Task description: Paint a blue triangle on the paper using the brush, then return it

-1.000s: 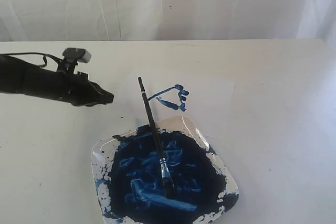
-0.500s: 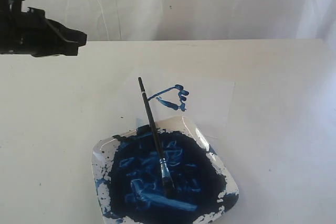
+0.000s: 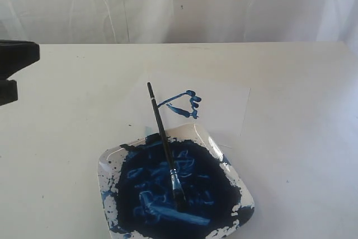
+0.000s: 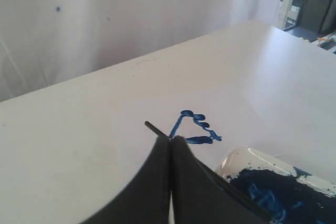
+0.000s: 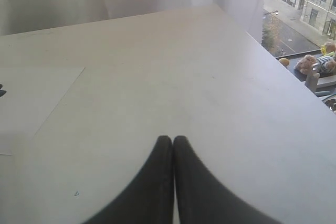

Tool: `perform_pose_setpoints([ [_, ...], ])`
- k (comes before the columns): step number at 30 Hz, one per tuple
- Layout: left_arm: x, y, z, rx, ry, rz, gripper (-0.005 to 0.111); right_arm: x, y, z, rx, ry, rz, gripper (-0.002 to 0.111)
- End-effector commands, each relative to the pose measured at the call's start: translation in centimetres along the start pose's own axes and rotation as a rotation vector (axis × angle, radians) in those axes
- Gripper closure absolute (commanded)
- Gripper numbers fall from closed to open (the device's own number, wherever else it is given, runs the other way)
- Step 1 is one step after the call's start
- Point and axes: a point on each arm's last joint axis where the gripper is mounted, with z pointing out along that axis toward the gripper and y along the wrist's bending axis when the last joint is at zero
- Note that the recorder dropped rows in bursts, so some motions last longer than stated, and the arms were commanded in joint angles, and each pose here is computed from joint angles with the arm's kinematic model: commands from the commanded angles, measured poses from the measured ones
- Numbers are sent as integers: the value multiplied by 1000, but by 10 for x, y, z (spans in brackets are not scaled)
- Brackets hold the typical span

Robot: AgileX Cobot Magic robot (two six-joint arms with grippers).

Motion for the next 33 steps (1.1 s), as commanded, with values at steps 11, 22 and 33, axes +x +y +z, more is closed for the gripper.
perform_pose_setpoints([
  [11,-3,1,-23,-131,-78,10,107,0,0,0,-2,-4,-9,108],
  [22,-3,0,-22,-114,-81,1,107,0,0,0,-2,-4,10,108],
  [33,-3,0,-23,-115,-85,-11,107,0,0,0,-2,-4,10,108],
])
